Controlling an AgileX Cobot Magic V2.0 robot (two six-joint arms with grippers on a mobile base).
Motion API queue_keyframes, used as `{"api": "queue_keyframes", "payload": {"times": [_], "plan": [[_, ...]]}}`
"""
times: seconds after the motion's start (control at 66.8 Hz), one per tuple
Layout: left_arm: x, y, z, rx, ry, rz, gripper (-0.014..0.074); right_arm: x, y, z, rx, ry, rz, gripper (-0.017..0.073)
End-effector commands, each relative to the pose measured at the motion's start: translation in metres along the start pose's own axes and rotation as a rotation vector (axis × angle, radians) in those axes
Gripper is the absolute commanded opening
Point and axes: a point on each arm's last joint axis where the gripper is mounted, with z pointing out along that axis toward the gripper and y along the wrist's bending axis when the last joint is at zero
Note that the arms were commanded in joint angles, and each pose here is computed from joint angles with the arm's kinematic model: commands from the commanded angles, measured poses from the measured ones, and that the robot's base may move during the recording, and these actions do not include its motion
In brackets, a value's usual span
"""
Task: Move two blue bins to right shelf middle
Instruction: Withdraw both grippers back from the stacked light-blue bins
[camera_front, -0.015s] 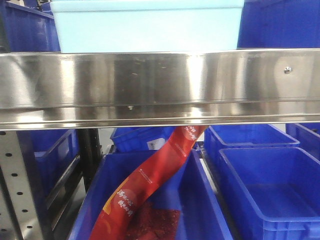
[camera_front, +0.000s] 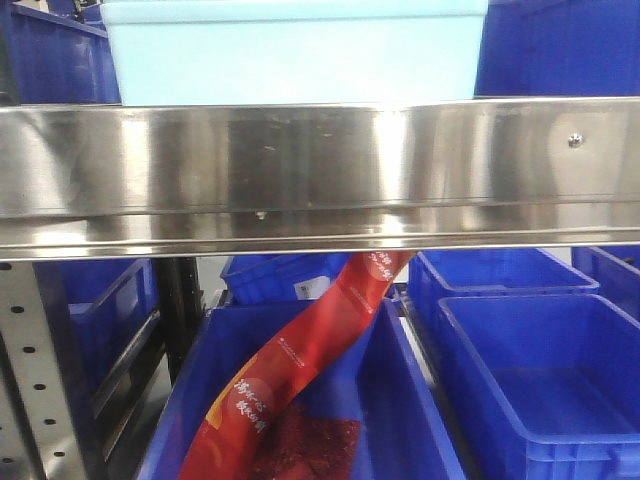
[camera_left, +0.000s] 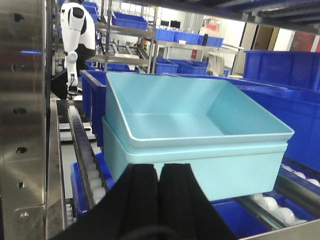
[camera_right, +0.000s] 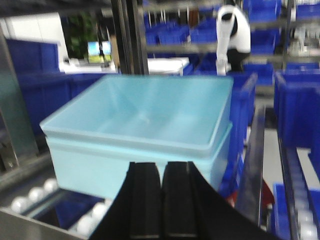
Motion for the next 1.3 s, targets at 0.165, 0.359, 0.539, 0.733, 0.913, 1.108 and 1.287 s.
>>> {"api": "queue_keyframes", "payload": {"times": [0.165,0.359,0.539,0.733,0.913,1.108,1.287], "plan": [[-0.003,-0.001,-0.002,0.010,-0.021,0.007,-0.0111,-0.007,0.001,-0.008,-0.011,-0.055,-0.015,-0.0167],[-0.003,-0.001,-0.002,0.010,-0.021,0.007,-0.0111,-0.007,0.001,-0.008,-0.011,-0.055,-0.015,-0.0167],[-0.003,-0.001,-0.002,0.010,-0.021,0.007,-0.0111,-0.008,0.001,-0.008,-0.016,-0.065,-0.015,-0.0167],[-0.003,-0.001,-0.002,0.010,-0.021,0.007,-0.0111,0.000,0.000,-0.012,-0.020,-0.120,-0.075,-0.0167],[-0.003,-0.001,-0.002,0.010,-0.021,0.007,-0.0111,0.039,-0.020,-0.034,0.142,-0.154,-0.115,-0.0167],[-0.003,-0.001,-0.002,0.010,-0.021,0.007,-0.0111,0.090,-0.034,-0.058,0.298,-0.101,-0.078,-0.0167],[-0.003,-0.001,-0.002,0.010,-0.021,0.007,-0.0111,0.128,-0.038,-0.073,0.364,-0.068,-0.067,-0.0167]]}}
